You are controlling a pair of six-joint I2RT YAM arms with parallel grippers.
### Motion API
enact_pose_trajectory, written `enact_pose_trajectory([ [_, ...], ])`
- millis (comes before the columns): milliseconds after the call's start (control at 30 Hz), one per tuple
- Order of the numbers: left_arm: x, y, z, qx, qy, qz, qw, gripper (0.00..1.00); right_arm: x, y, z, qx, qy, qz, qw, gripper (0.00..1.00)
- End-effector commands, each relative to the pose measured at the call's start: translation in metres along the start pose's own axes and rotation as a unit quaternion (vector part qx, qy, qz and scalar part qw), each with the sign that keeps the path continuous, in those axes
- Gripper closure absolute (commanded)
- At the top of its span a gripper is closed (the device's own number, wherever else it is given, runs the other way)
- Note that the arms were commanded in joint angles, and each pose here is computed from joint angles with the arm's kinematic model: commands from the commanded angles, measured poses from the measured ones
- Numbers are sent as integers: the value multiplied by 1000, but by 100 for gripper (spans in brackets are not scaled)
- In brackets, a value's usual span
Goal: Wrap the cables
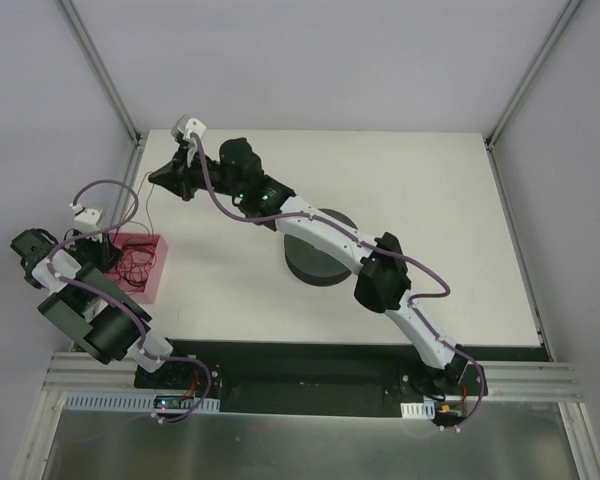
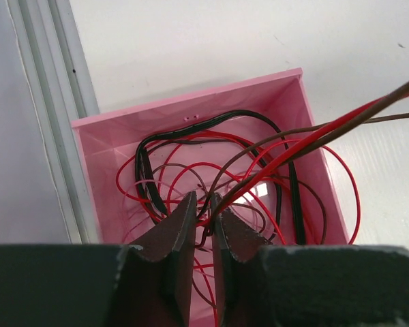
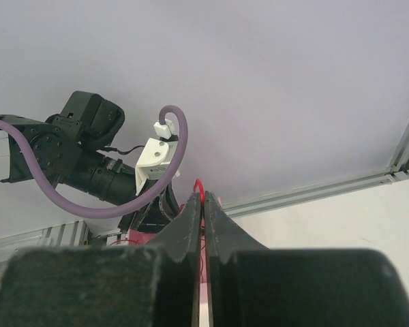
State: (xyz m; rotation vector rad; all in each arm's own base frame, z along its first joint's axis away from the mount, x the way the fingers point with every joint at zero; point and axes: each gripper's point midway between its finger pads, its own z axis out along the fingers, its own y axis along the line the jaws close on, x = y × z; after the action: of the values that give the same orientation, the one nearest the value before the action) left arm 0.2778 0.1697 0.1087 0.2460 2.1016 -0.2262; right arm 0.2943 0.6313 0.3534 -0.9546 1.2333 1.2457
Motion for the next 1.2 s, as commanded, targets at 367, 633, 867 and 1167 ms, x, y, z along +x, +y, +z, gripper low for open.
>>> enact_pose_trajectory([
  [367,-14,11,-15,-19,-18,1,1000,65,-130,11,-25,9,-132,-36,991,100],
  [633,-89,-28,-49,15,-128,4,992,32,-123,16,-23,-7,-125,-26,992,99],
  [867,-143,-70,-67,94,-191,-20,977,20,-119,19,-22,-16,-122,-19,992,100],
  [1167,-155,-78,-37,87,-170,-21,981,32,-128,30,-25,-34,-128,-17,991,100],
])
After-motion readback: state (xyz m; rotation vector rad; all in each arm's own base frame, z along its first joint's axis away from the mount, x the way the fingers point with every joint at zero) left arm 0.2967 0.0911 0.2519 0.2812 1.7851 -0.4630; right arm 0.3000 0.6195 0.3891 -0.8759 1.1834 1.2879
